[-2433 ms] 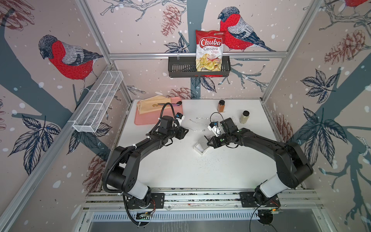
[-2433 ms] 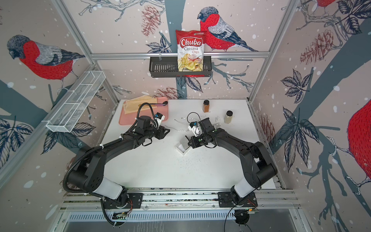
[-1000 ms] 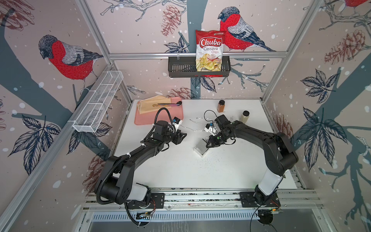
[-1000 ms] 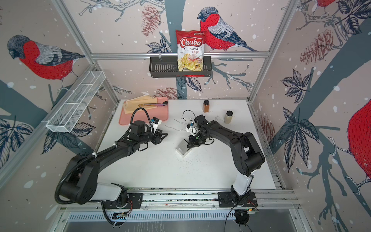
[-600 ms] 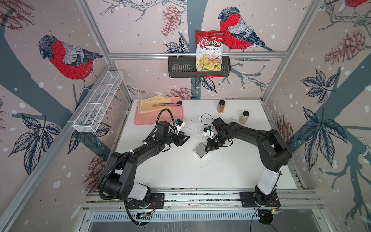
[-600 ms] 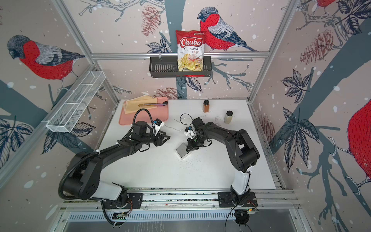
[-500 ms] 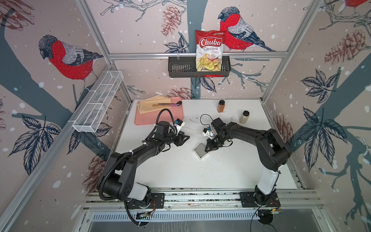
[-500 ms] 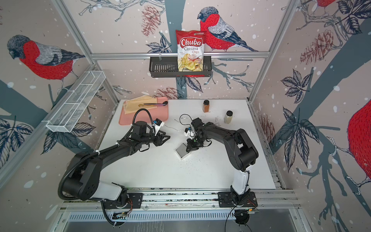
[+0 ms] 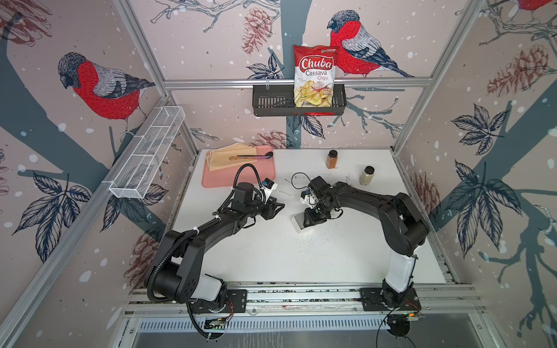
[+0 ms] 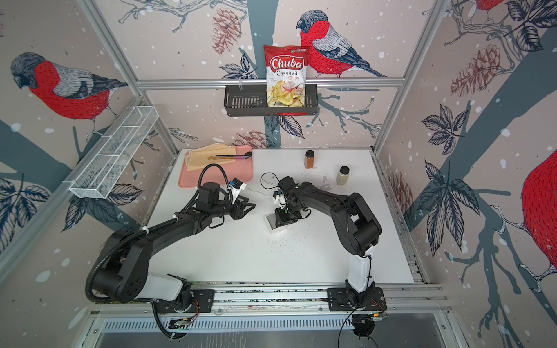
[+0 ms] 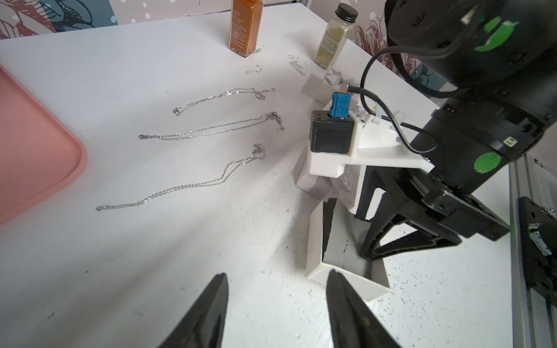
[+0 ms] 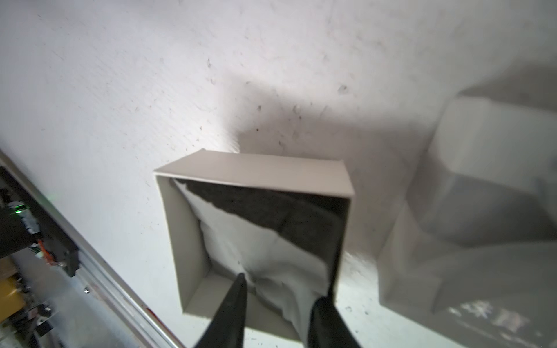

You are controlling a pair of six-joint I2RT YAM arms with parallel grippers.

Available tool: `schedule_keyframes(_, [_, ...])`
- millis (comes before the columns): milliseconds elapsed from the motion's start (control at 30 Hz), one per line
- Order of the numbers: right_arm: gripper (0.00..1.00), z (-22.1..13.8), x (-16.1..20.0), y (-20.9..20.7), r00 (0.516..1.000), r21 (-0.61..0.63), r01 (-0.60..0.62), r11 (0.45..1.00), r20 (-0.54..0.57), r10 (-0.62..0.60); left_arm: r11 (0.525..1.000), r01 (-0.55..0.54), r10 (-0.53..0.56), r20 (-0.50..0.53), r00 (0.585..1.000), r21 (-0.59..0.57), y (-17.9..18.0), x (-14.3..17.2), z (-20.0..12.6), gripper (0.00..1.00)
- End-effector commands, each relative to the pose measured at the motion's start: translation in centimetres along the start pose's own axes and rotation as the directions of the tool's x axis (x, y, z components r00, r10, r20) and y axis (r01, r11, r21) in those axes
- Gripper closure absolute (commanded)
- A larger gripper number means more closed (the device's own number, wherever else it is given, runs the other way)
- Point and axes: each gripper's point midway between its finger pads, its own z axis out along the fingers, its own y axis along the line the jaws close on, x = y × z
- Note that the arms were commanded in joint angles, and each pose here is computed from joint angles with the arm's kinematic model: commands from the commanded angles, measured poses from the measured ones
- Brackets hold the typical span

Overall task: Take the necklace out of the lift-off lid jewelry box
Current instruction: Place the inner lining in the jewelry box.

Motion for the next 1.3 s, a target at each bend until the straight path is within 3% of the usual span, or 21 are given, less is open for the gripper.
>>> schedule_keyframes(0, [0.55, -1.0, 0.0, -1.7, 1.0, 0.178, -0.008, 0.984, 0.004, 0.008, 0.999, -0.03, 0.031, 0.049, 0.998, -0.011, 0.1, -1.3, -0.2, 0.44])
schedule_keyframes(533, [0.43, -2.8, -0.2, -1.8, 0.999, 0.378, 0.033, 0.925, 0.015, -0.042, 1.0, -0.028, 0.029, 0.042, 0.999, -0.01, 0.0, -1.2, -0.3, 0.44])
schedule_keyframes(733, [0.41, -3.3, -0.4, -1.5, 0.998, 0.376, 0.029, 0.926, 0.039, -0.047, 1.0, -0.028, 0.029, 0.042, 0.999, -0.007, -0.1, -1.3, -0.3, 0.43])
schedule_keyframes(900, [0.52, -5.0, -2.1, 0.4, 0.987, 0.321, 0.044, 0.946, 0.132, -0.091, 1.0, -0.029, 0.029, 0.042, 0.999, -0.006, -0.1, -1.2, -0.3, 0.43])
schedule_keyframes(1067, [0.76, -4.7, -3.4, 0.7, 0.981, 0.303, 0.033, 0.952, 0.17, -0.088, 1.0, -0.03, 0.031, 0.046, 0.998, -0.005, -0.2, -1.4, -0.4, 0.43])
schedule_keyframes(1267, [0.81, -2.0, -3.1, -0.5, 0.989, 0.317, 0.007, 0.948, 0.138, -0.053, 0.999, -0.039, 0.04, 0.049, 0.998, -0.014, -0.2, -1.7, -0.7, 0.44])
